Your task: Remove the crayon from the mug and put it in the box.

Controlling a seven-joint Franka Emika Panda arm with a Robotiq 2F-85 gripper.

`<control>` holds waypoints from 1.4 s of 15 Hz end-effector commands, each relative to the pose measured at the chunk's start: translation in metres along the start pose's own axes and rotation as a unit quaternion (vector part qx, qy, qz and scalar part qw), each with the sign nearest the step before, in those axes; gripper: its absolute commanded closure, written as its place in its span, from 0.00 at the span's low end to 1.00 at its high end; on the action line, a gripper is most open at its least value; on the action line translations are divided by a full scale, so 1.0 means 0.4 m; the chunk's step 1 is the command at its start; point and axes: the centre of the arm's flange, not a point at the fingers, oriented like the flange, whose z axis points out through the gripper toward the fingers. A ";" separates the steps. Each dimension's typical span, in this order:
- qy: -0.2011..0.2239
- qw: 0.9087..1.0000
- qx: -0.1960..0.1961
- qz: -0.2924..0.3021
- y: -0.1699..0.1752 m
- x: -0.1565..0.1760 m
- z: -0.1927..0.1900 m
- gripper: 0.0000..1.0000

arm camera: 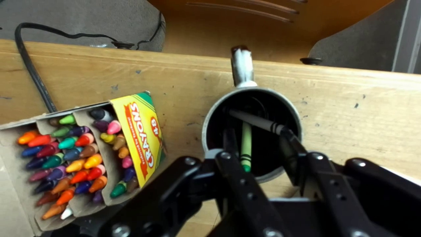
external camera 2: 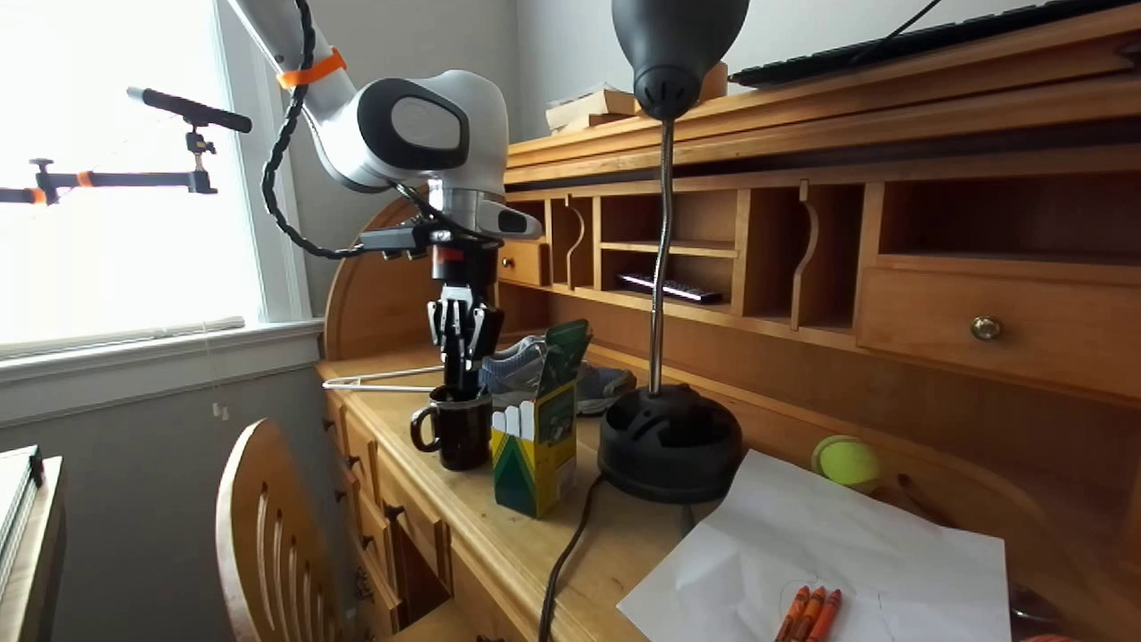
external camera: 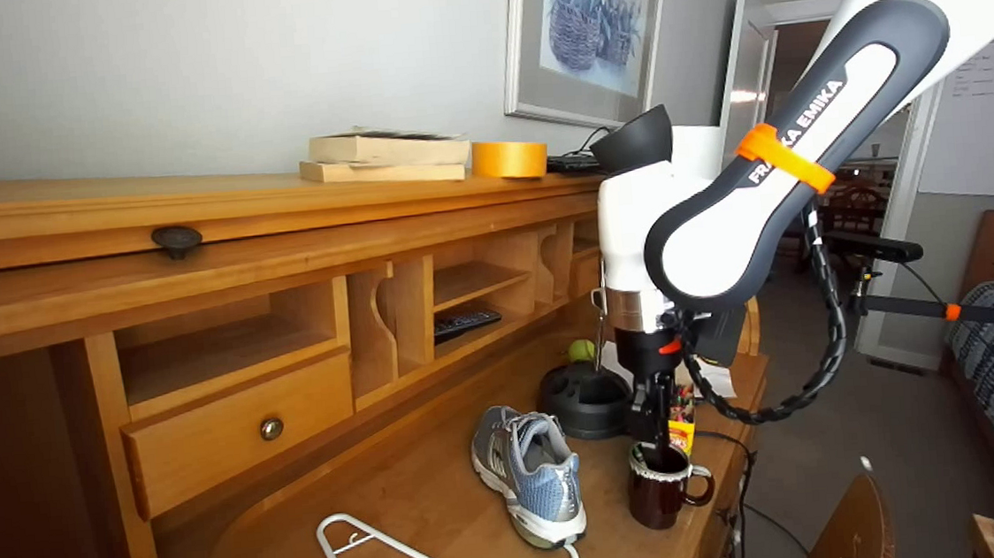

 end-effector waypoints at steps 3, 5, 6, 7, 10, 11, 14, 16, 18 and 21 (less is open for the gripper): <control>-0.005 1.000 0.000 0.006 0.010 -0.020 0.002 0.61; -0.003 1.000 -0.003 0.006 0.012 -0.019 0.004 0.61; -0.003 1.000 -0.004 0.005 0.012 -0.019 0.005 0.60; -0.003 1.000 -0.006 0.005 0.012 -0.018 0.007 0.61; -0.004 1.000 -0.007 0.003 0.013 -0.017 0.011 0.61; -0.003 1.000 -0.008 0.003 0.013 -0.017 0.013 0.61; -0.003 1.000 -0.008 0.002 0.014 -0.014 0.018 0.62; -0.003 1.000 -0.009 0.002 0.013 -0.013 0.022 0.62; -0.002 1.000 -0.013 0.001 0.014 -0.012 0.026 0.62; -0.003 1.000 -0.019 -0.003 0.016 -0.009 0.035 0.62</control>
